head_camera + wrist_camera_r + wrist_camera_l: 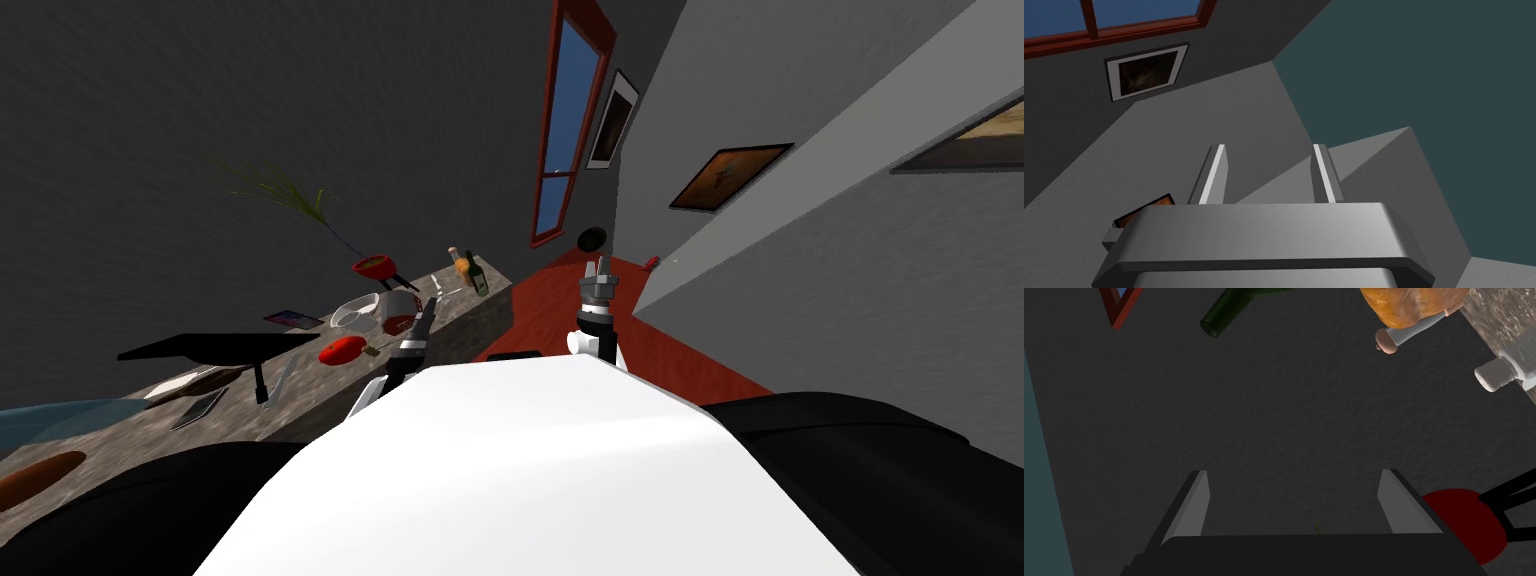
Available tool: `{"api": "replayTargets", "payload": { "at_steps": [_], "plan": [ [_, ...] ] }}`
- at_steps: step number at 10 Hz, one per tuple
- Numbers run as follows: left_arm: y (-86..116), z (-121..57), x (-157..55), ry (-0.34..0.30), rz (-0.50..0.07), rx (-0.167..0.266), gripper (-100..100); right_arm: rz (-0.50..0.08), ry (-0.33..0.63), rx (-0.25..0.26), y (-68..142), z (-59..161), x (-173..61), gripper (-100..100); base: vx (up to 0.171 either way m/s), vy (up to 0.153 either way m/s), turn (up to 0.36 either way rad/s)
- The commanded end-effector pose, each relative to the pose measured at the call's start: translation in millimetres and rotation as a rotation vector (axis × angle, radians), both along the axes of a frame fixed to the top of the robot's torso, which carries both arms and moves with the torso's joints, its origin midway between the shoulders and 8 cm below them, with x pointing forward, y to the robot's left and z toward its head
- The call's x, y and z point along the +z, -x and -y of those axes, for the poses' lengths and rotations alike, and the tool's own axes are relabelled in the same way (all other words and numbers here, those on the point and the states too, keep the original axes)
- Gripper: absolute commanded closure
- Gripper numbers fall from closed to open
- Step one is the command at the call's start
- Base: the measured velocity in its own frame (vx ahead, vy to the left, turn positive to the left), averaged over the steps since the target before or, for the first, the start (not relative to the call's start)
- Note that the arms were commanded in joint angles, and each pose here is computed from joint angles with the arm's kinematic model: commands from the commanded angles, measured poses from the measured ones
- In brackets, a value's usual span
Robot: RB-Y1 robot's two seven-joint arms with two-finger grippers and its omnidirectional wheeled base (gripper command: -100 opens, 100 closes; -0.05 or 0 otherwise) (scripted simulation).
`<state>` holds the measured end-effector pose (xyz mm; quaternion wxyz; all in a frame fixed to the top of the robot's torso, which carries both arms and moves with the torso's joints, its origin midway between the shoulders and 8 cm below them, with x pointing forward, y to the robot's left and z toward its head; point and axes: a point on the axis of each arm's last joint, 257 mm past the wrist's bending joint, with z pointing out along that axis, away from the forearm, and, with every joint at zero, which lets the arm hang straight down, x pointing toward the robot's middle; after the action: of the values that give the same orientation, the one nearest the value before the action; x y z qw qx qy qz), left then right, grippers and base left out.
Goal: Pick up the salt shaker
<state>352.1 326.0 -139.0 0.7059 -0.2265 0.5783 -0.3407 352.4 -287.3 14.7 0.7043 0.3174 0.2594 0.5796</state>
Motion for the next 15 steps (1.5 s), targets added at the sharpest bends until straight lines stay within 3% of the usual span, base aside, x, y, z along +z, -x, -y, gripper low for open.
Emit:
{"api": "replayTargets", "payload": {
  "at_steps": [1,3,12,13,15],
  "plan": [
    [4,-21.8,-32,-0.087,-0.093,0.033,-100,0.0,0.0,0.0,0,0,0,0,-0.047,-0.066,-0.18],
    [7,-30.2,-43,-0.12,-0.125,0.043,-100,0.0,0.0,0.0,0,0,0,0,-0.033,-0.037,-0.111],
    [7,-30.2,-43,-0.12,-0.125,0.043,-100,0.0,0.0,0.0,0,0,0,0,0.001,0.001,0.002],
    [9,-42.0,-61,-0.186,-0.176,0.058,-100,0.0,0.0,0.0,0,0,0,0,0.053,-0.008,-0.108],
    [11,-54.7,-78,-0.251,-0.224,0.072,-100,0.0,0.0,0.0,0,0,0,0,0.112,0.014,-0.082]
  ]
}}
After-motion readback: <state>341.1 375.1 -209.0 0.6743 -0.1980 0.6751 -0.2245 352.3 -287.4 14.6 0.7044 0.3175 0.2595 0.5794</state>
